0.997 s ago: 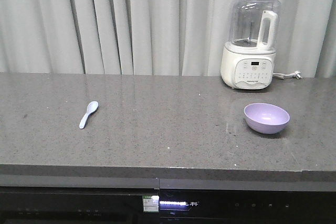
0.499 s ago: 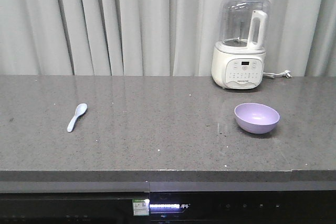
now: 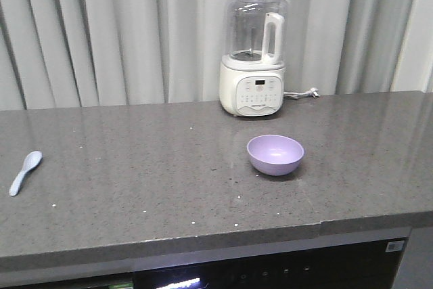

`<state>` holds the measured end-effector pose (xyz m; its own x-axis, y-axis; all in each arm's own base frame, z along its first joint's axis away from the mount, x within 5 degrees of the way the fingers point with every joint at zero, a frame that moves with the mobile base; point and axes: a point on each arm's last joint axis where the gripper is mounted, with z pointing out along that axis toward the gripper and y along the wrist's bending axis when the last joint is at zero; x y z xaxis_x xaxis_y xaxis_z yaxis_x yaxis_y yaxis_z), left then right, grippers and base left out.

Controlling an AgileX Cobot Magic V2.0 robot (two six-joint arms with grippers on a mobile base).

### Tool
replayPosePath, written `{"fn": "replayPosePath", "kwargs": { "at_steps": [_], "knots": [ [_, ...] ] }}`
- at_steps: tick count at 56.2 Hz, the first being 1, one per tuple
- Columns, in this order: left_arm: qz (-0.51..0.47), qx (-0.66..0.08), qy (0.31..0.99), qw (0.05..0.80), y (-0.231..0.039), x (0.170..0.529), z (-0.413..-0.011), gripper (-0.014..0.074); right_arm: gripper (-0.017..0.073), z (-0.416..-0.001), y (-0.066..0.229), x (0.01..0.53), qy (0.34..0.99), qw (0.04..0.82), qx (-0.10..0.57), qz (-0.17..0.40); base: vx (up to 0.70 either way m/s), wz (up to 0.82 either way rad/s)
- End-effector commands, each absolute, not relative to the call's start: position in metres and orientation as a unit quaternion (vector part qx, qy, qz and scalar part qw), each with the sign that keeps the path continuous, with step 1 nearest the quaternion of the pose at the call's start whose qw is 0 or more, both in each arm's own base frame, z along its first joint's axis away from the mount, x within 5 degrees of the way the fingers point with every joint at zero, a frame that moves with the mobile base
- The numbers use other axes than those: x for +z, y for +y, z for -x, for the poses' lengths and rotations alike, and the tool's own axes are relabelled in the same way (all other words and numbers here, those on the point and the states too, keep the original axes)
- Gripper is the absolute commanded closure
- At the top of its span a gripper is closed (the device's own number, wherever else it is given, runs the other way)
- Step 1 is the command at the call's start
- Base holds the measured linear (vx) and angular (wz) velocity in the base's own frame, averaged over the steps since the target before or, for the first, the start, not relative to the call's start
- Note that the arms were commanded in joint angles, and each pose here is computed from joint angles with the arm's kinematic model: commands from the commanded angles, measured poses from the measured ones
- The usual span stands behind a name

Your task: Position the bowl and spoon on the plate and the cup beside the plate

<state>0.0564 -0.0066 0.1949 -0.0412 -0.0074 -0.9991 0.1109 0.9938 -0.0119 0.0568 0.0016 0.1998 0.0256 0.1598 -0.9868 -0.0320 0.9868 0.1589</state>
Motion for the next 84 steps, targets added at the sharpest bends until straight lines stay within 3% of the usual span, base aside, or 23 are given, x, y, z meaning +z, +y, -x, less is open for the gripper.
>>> {"fn": "replayPosePath", "kwargs": {
  "at_steps": [1, 84],
  "knots": [
    [-0.026, -0.05, 0.678, 0.733, -0.0059, 0.2119, -0.0545, 0.0596, 0.0568, -0.0561, 0.0014, 0.2065, 0.664, 0.744, 0.064, -0.04, 0.13, -0.33],
    [-0.026, -0.05, 0.678, 0.733, -0.0059, 0.2119, -0.0545, 0.0596, 0.0568, -0.0561, 0.0014, 0.2065, 0.664, 0.744, 0.064, -0.04, 0.23, 0.08]
  ]
}}
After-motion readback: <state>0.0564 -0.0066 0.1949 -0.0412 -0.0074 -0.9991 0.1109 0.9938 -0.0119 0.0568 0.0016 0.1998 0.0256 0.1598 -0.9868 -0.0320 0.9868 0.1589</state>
